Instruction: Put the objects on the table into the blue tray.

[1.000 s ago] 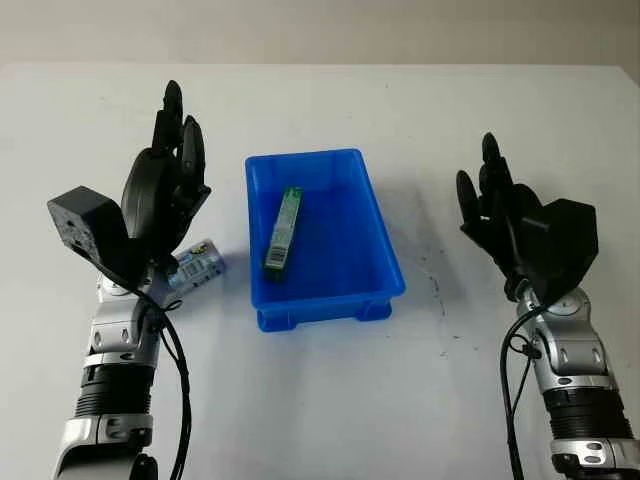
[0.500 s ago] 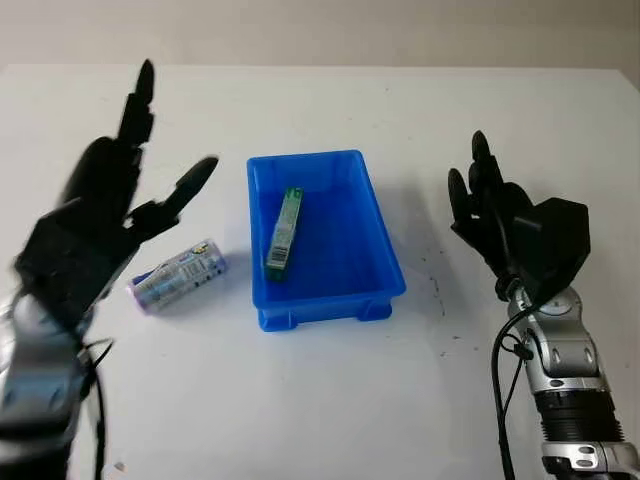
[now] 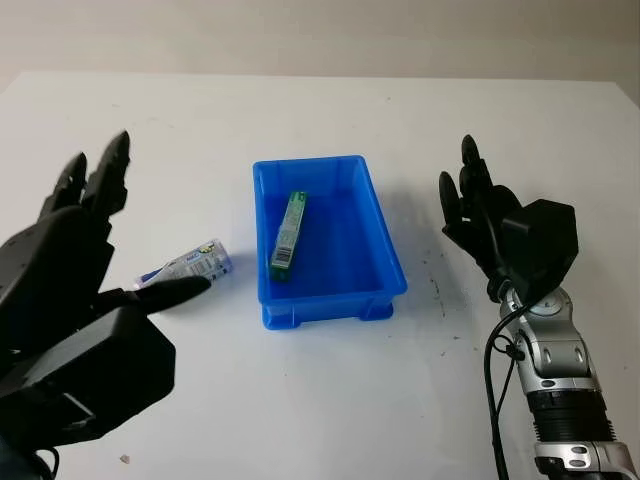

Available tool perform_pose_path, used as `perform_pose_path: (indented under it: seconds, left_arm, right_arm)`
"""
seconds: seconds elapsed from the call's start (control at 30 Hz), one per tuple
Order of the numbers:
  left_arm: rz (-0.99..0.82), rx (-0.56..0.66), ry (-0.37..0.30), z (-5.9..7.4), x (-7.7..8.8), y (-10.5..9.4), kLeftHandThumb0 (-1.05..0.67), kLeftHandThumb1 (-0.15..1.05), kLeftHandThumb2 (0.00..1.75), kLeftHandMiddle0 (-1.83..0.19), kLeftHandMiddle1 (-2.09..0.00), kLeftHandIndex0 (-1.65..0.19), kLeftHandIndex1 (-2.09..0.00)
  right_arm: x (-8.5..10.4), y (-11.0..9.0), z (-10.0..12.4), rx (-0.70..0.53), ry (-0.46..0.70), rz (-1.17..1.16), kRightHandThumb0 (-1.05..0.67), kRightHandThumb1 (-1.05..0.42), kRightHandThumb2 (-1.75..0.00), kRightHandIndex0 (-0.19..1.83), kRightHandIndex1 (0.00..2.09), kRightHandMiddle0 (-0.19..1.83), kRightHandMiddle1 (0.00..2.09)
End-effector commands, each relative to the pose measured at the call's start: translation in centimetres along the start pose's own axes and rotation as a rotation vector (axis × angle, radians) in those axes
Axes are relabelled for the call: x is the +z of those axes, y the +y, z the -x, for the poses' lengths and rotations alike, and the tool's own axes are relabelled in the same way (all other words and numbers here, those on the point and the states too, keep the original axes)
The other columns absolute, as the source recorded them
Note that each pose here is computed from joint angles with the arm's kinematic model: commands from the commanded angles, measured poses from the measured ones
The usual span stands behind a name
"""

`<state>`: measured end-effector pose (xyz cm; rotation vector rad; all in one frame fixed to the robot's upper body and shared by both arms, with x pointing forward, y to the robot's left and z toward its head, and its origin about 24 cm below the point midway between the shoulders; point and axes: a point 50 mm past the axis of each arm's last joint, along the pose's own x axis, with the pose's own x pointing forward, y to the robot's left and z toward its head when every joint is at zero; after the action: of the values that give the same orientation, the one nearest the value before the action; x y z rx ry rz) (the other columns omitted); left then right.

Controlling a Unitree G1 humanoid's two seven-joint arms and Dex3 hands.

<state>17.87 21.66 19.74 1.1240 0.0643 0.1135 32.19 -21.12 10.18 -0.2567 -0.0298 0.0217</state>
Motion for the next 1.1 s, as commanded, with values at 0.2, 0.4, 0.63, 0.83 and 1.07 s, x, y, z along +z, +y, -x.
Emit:
perform_pose_path:
  seconds: [0.2, 0.4, 0.63, 0.83, 1.07]
  left_arm:
    - [-0.094, -0.144, 0.042, -1.8, 0.1, -3.0, -0.73, 0.92, 0.05, 0.16, -0.05, 0.13, -0.05]
    - [-0.263, -0.094, 0.070, -4.6, -0.9, -6.1, -0.76, 0.91, 0.05, 0.12, -0.07, 0.12, -0.06]
    - [-0.530, 0.054, 0.046, -7.0, -1.7, -7.8, -0.68, 0.92, 0.06, -0.17, -0.15, -0.06, -0.14]
    - [-0.798, 0.147, 0.000, -8.6, -2.1, -8.0, -0.58, 1.02, 0.08, -0.16, -2.00, 0.06, -1.26]
    - [-0.918, 0.170, -0.038, -9.1, -1.7, -7.5, -0.51, 1.05, 0.44, -1.30, -2.09, -0.17, -2.04]
  right_arm:
    - [0.4, -0.6, -0.1, -0.004, -0.047, -0.046, -0.76, -1.05, -0.65, -0.19, 0.00, -0.19, 0.00]
    - [0.4, -0.8, 0.0, 0.004, -0.051, -0.053, -0.75, -1.05, -0.65, -0.19, 0.00, -0.19, 0.00]
    - [0.4, -1.0, 0.3, 0.015, -0.063, -0.087, -0.74, -1.05, -0.62, -0.19, 0.00, -0.19, 0.00]
    - [0.5, -1.2, 0.5, 0.034, -0.092, -0.099, -0.72, -1.05, -0.62, -0.19, 0.00, -0.19, 0.00]
    - [0.4, -1.5, 0.6, 0.031, -0.092, -0.082, -0.73, -1.05, -0.61, -0.19, 0.00, -0.19, 0.00]
